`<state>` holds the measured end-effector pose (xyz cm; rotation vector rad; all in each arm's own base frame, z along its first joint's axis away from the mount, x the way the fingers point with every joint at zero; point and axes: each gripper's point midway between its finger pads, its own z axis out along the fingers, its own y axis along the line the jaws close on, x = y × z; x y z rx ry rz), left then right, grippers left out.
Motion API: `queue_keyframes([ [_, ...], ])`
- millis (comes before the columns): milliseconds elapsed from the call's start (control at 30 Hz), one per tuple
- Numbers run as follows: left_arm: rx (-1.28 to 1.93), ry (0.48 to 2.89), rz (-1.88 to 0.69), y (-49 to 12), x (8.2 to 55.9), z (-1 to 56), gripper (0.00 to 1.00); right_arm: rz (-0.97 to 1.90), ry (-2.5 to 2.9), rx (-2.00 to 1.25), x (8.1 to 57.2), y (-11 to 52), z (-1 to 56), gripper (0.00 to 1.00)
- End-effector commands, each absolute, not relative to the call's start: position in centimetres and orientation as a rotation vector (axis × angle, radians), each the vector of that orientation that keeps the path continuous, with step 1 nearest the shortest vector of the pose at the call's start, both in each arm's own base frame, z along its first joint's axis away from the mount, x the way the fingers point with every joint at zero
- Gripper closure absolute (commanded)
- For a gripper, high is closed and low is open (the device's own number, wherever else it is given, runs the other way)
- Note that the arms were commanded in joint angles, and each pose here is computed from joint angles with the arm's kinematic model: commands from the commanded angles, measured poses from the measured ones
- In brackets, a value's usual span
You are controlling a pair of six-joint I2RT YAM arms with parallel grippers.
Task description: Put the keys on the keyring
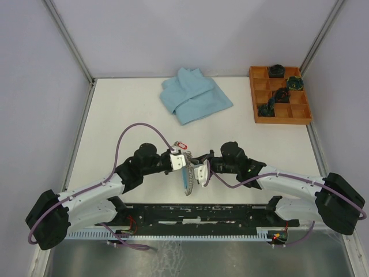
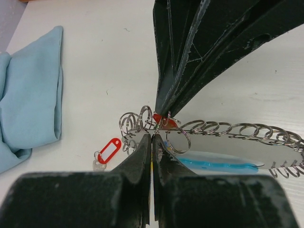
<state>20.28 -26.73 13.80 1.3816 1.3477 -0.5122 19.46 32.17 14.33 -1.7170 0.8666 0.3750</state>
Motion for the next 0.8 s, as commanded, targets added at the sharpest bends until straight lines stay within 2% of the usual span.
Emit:
queue_keyframes([
  [0, 1.313, 1.3, -0.574, -28.1, 20.4, 17.5, 0.97, 0.358, 0.783, -1.68, 19.1, 32.7, 16.4, 0.99],
  [767, 1.095, 1.475, -0.676, -28.4, 21.6, 19.8, 0.97, 0.205, 0.78, -1.648, 20.9, 31.8, 16.2, 0.99],
])
